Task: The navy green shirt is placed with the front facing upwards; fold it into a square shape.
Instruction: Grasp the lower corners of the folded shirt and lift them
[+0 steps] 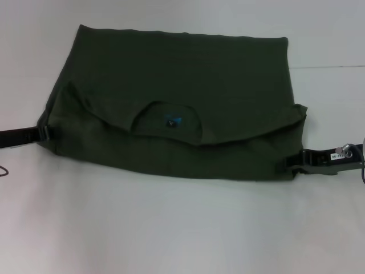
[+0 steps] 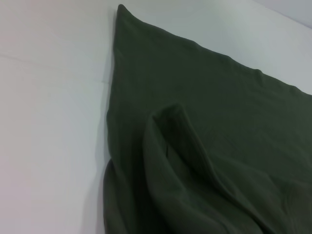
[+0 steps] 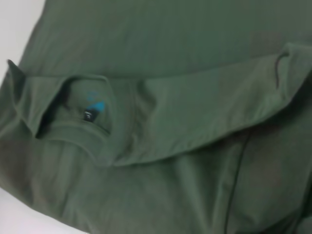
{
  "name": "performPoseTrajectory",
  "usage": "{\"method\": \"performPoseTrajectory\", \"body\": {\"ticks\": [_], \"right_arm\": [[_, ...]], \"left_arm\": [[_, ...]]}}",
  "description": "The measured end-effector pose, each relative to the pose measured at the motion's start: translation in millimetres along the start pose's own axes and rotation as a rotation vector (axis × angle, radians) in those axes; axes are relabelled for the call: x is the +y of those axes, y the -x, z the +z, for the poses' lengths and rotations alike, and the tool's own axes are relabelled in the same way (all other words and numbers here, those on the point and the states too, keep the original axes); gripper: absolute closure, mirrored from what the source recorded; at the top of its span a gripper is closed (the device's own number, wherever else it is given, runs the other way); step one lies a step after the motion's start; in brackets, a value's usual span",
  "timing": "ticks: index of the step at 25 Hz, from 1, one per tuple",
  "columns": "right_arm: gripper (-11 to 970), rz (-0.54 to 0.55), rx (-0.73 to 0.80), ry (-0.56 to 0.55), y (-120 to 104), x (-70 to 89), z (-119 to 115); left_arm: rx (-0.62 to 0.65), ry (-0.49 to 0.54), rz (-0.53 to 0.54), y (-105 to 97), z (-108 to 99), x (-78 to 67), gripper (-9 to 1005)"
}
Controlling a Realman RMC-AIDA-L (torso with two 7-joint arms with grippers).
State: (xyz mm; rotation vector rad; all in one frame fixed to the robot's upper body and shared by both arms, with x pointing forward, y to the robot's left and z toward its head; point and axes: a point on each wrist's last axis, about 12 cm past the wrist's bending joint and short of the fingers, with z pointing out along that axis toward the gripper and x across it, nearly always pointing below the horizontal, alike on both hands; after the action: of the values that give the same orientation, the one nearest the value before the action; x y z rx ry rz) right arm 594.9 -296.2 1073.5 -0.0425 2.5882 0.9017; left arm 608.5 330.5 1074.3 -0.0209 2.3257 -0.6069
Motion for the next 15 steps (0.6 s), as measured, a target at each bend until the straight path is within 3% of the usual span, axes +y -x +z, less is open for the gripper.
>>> {"method": "performPoseTrajectory", "body": {"ticks": [4, 10, 15], "right_arm": [[613, -0.003, 0.006, -0.009, -0.1, -0.5, 0.3], [816, -0.011, 0.004, -0.011, 0.6, -0.4, -0.1], [878, -0.016, -0.001, -0.007, 2.2, -1.1, -3.5]], "left_arm": [[0.002, -0.002, -0.001, 0.0, 0.8, -0.8, 950], [0.003, -0.005, -0.002, -0.2, 0.8, -1.1, 950], [0.023, -0.036, -0.008, -1.1, -0.6, -3.8, 950]]}}
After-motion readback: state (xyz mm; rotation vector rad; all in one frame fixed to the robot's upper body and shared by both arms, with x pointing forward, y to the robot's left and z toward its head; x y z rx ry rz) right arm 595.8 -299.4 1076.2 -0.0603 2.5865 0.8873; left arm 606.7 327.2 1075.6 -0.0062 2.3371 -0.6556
